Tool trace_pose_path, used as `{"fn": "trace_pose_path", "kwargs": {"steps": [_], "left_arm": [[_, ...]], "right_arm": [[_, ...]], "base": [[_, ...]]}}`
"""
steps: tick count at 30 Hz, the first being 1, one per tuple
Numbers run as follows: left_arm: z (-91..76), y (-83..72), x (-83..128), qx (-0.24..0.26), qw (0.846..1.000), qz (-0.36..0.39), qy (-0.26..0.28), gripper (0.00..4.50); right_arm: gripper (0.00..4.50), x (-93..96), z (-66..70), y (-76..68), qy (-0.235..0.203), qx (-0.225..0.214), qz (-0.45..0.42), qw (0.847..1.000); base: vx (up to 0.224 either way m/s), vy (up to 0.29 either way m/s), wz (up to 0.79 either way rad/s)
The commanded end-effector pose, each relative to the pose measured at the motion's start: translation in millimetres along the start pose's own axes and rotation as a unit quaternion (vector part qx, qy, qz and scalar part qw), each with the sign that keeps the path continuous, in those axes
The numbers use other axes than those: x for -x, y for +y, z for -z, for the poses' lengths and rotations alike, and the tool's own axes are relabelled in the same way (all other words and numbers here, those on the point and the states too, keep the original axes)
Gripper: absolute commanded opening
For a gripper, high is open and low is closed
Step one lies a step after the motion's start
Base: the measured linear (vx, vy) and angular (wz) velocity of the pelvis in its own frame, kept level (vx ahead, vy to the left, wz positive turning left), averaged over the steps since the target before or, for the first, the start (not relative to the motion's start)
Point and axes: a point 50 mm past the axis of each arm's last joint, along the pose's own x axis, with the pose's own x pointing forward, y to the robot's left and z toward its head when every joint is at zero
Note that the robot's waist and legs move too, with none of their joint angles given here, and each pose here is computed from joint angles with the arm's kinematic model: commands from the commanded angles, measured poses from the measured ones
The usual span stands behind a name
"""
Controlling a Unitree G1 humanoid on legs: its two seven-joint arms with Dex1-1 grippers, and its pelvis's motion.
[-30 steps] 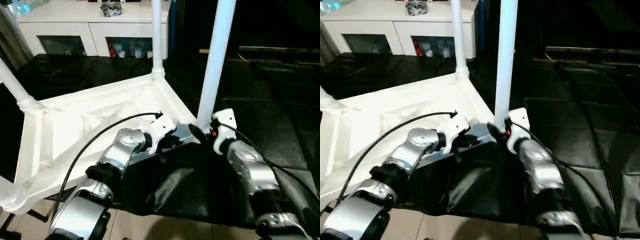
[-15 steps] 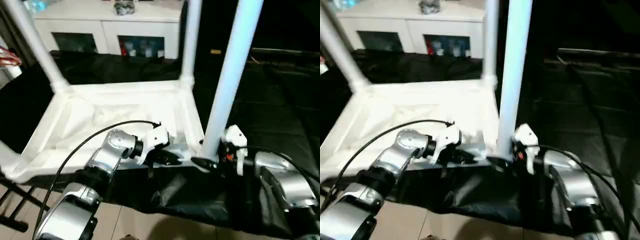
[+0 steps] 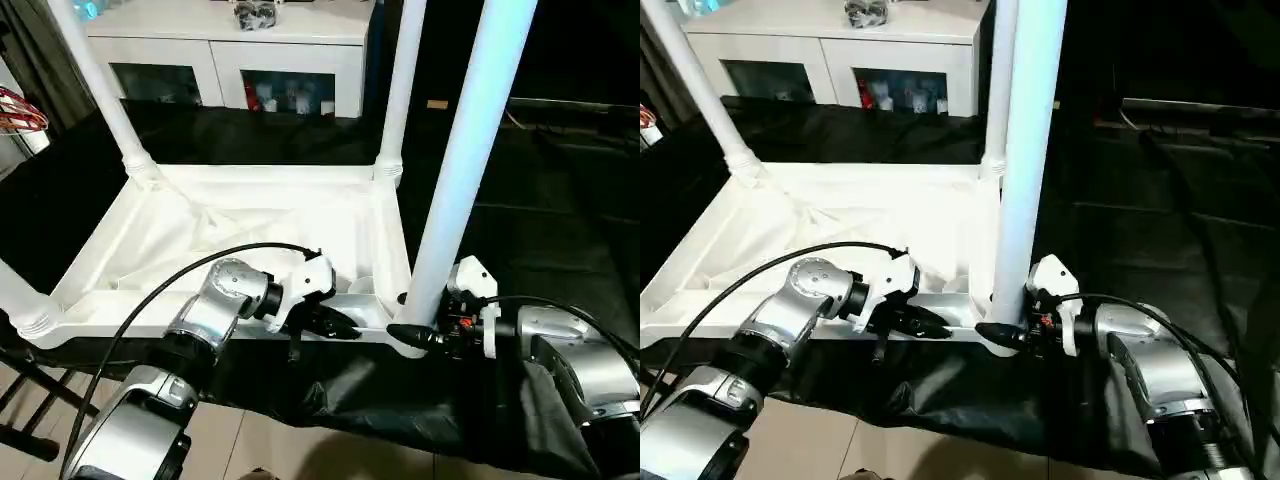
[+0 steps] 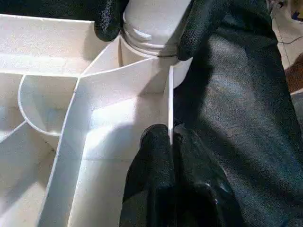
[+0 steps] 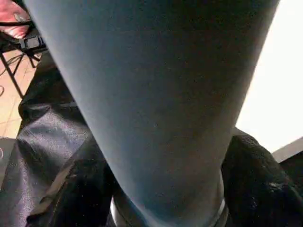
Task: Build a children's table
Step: Rotate leg to tighten
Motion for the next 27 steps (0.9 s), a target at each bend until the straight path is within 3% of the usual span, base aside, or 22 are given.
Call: {"fn": "trace_pose_path", "kwargs": {"steps": [1,5,7,12,15,22,23,27], "left_arm": [[-28.9,8.3,-8.1,-0.044,0.997,-0.042,-0.05,0.0],[-33.1,13.1,-12.7,-0.037,0.995,-0.075,-0.057,0.0],[-38.4,17.6,-18.2,-0.029,0.992,-0.103,-0.065,0.0],[-51.7,27.1,-34.4,-0.017,0.983,-0.168,-0.069,0.0],[-57.2,29.2,-41.5,-0.015,0.979,-0.192,-0.071,0.0],[-57.3,24.6,-49.7,-0.025,0.981,-0.183,-0.067,0.0],[-56.5,24.5,-49.5,-0.026,0.981,-0.182,-0.065,0.0],[-52.5,25.1,-45.4,-0.029,0.98,-0.186,-0.061,0.0]], "right_arm": [[2.63,-29.5,-2.2,26.4,-0.02,-0.004,-0.088,0.996],[2.62,-37.9,-4.5,19.8,-0.045,-0.01,-0.034,0.998],[2.62,-48.1,-3.7,8.5,-0.05,-0.024,0.045,0.997],[2.6,-71.3,-6.0,-14.8,-0.067,-0.09,0.21,0.971],[2.56,-81.4,-9.4,-19.9,-0.075,-0.118,0.258,0.956],[2.56,-91.1,-19.6,-19.7,-0.088,-0.085,0.259,0.958],[3.12,-91.3,-20.4,-19.6,-0.093,-0.085,0.253,0.959],[3.47,-87.5,-22.7,-19.8,-0.114,-0.102,0.229,0.961]], "base": [[0.0,0.0,0.0],[0.0,0.0,0.0],[0.0,0.0,0.0],[0.0,0.0,0.0],[0.0,0.0,0.0],[0.0,0.0,0.0],[0.0,0.0,0.0],[0.0,0.0,0.0]]}}
